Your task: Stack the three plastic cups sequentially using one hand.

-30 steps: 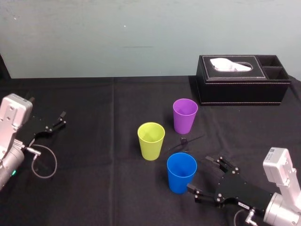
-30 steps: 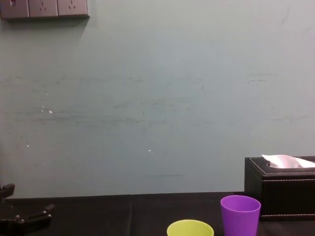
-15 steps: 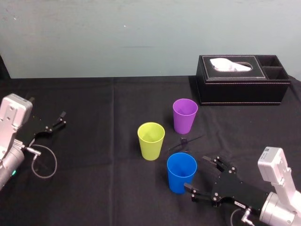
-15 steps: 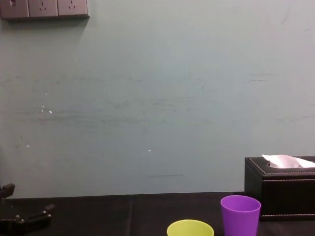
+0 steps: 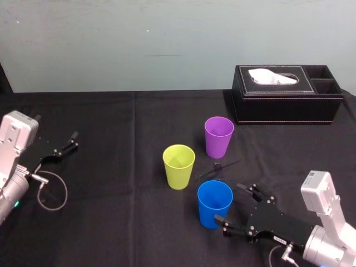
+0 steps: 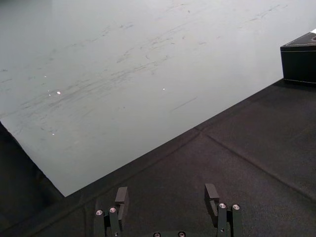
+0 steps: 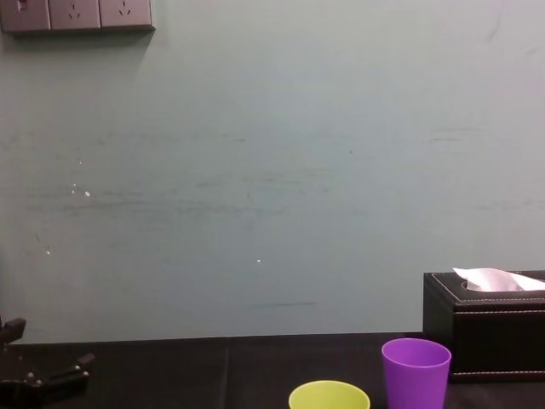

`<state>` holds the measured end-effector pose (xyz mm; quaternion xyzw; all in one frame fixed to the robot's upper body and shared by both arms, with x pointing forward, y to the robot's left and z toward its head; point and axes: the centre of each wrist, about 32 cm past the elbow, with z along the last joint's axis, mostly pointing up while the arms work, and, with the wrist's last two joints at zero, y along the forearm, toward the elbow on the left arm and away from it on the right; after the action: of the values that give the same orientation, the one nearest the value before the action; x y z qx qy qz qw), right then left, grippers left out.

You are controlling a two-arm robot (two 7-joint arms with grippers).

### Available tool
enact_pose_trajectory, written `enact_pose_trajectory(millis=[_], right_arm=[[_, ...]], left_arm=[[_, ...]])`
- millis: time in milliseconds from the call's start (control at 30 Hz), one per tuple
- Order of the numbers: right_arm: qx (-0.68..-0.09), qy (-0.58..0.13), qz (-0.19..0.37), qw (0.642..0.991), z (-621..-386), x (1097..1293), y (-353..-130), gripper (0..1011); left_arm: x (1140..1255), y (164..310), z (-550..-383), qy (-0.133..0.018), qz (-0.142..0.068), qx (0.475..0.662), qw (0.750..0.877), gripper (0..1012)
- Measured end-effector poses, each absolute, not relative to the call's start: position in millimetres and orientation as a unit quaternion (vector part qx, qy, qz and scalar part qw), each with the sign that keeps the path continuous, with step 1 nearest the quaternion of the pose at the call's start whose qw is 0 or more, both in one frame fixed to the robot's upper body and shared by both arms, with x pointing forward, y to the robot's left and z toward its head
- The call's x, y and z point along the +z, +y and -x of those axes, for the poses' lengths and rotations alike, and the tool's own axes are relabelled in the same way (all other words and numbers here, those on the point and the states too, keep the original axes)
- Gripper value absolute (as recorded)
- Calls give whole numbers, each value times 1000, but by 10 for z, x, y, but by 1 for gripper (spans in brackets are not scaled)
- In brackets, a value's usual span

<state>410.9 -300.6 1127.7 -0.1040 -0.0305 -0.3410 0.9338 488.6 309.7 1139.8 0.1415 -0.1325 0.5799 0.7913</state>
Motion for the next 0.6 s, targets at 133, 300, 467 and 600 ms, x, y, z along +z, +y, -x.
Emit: enact_pose_trajectory(millis=[133,300,467,600], right_arm=[[-341,-27,103,934,-4120,11272,-2992,1003],[-340,-23,102,935,-4129,11269,-2972,1003],[-339,-19,101,935,-4136,11262,-2952,1003],[-338,-16,100,936,-4148,11252,-2930,1003]], left_arm=[[11398,3097,-4886,-132,-142,580,791,1010],[11398,3097,-4886,-132,-141,580,791,1010],[11398,3097,-4886,-132,-141,580,791,1010],[11398,3096,-4886,-132,-141,580,791,1010]])
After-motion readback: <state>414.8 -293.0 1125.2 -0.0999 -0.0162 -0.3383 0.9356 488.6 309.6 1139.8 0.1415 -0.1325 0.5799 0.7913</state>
